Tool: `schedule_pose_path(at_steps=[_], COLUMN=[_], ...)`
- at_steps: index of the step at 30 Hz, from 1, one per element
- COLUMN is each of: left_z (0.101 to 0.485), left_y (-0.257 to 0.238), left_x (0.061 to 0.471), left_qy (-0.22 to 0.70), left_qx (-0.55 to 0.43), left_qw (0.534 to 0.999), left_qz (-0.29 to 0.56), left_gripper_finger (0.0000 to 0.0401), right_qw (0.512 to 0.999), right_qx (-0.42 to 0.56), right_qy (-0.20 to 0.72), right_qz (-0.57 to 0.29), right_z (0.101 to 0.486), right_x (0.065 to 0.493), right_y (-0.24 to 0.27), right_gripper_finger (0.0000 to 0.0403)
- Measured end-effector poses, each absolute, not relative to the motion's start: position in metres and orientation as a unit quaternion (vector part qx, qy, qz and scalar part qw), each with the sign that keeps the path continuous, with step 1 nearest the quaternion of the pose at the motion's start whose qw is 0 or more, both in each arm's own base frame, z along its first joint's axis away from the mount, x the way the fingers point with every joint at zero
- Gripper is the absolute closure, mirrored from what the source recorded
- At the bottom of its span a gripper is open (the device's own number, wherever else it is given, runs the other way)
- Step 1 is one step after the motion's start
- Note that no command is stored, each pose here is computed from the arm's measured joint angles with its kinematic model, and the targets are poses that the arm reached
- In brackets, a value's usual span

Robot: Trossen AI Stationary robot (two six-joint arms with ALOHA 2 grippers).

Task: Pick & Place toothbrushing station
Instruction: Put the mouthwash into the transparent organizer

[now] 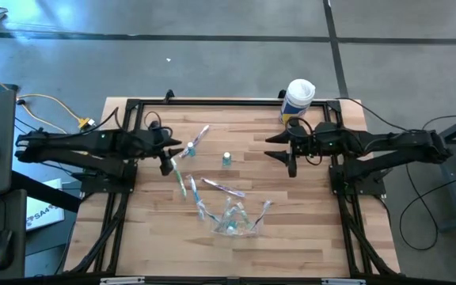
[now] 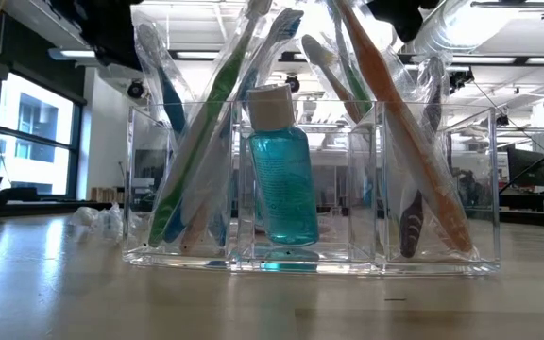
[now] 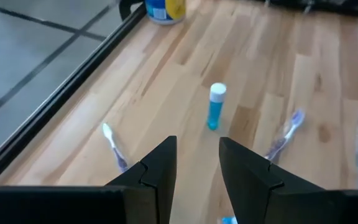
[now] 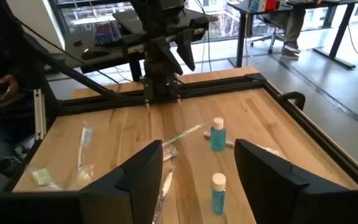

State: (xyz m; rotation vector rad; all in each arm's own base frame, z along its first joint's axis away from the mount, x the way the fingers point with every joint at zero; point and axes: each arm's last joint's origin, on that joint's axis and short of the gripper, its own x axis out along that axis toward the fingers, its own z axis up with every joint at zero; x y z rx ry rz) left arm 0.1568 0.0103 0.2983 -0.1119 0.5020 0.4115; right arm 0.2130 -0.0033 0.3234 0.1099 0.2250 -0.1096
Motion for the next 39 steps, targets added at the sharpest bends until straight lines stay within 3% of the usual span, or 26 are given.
schedule_pose_path(at_steps=[5,11,19,31,35,39], left_z=[0.288,0.279,0.275,0.277,0.277,0.276], left_y=[0.021,0.032,0.034,0.035,0.036,0.040], left_x=[0.168,0.180,0.181,0.182,0.182,0.180], left_qy=[0.286,0.323,0.342,0.329,0.326,0.327], left_qx=[-0.042,-0.046,-0.061,-0.044,-0.041,-0.050], left_qw=[0.932,0.936,0.934,0.938,0.938,0.923], left_qz=[0.218,0.130,0.089,0.102,0.110,0.197], left_gripper_finger=[0.0281,0.0281,0.0281,0.0279,0.0253,0.0199], right_qw=[0.989,0.988,0.987,0.984,0.984,0.984], right_qx=[0.061,0.067,0.072,0.075,0.075,0.075], right_qy=[0.122,0.128,0.135,0.153,0.153,0.157], right_qz=[-0.054,-0.047,-0.048,-0.050,-0.050,-0.048], right_z=[0.321,0.320,0.319,0.316,0.315,0.315], right_x=[0.213,0.212,0.212,0.211,0.211,0.211], right_y=[-0.003,-0.002,-0.002,-0.002,-0.002,-0.002], right_gripper_finger=[0.0210,0.0210,0.0210,0.0210,0.0210,0.0210])
